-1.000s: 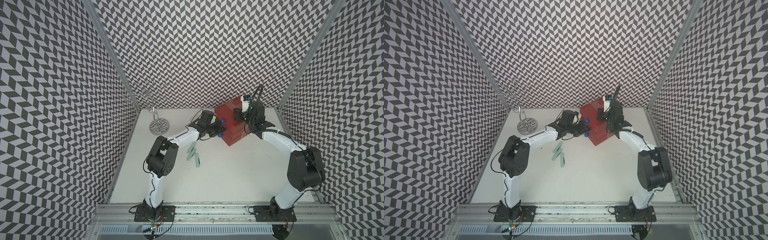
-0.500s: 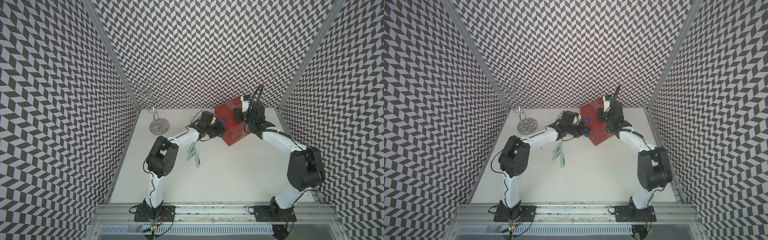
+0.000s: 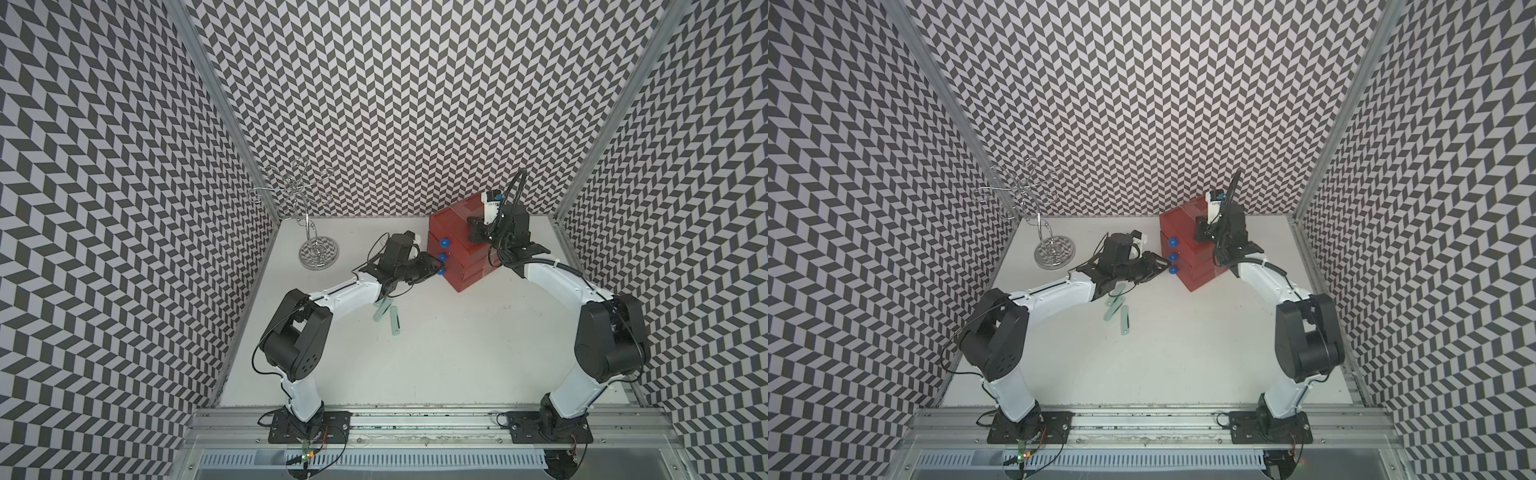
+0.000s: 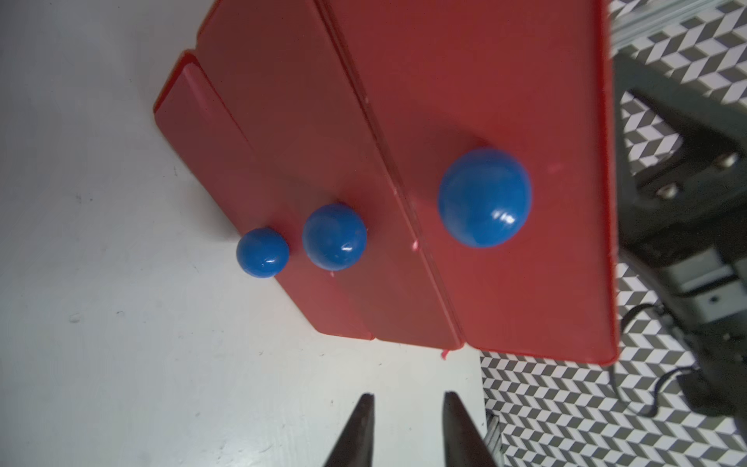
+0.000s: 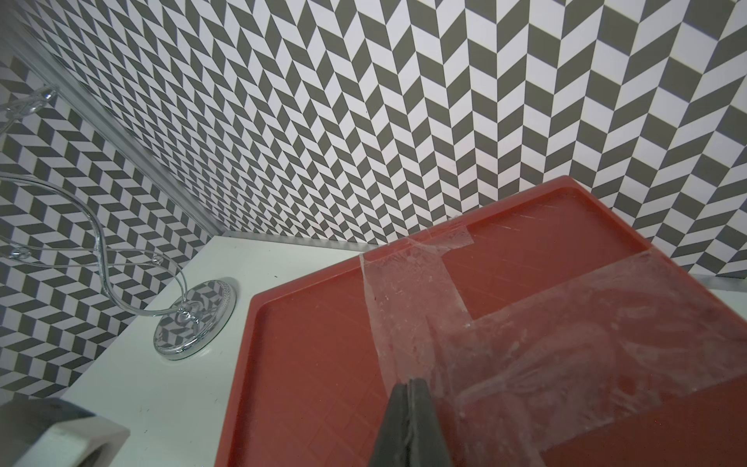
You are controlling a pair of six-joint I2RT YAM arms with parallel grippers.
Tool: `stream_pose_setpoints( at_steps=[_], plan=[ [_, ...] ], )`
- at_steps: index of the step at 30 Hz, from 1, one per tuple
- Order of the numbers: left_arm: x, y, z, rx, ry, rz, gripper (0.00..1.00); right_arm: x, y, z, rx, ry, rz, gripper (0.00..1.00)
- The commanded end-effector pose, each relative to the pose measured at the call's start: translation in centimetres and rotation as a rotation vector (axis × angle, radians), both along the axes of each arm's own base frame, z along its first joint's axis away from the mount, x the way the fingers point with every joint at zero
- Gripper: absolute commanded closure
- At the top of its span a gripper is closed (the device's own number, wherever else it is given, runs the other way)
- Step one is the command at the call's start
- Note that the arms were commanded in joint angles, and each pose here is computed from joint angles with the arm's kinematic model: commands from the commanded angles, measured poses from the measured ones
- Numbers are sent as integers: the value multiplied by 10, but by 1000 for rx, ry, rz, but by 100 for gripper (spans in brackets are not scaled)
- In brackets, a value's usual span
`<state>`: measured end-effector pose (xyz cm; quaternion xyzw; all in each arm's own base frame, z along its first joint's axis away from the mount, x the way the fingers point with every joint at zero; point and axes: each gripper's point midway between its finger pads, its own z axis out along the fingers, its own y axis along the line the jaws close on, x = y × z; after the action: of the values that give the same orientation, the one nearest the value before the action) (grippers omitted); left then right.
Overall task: Place the fruit knives into the drawer by color
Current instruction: Open the drawer in the storage box.
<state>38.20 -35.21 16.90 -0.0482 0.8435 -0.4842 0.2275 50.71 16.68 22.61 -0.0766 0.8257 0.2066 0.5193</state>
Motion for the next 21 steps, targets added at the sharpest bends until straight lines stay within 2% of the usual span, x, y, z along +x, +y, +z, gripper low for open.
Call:
stream_pose_setpoints(
  at_steps=[1,5,21],
  plan=[
    [-1,4,2,-93,-24,22,58,-101,-15,-216,-133,733,15,100],
    [-1,8,-12,-126,-20,41,48,-101,-15,-216,-133,734,15,100],
    [22,6,-54,-258,65,57,40,-100,-16,-221,-138,742,13,100]
  ],
)
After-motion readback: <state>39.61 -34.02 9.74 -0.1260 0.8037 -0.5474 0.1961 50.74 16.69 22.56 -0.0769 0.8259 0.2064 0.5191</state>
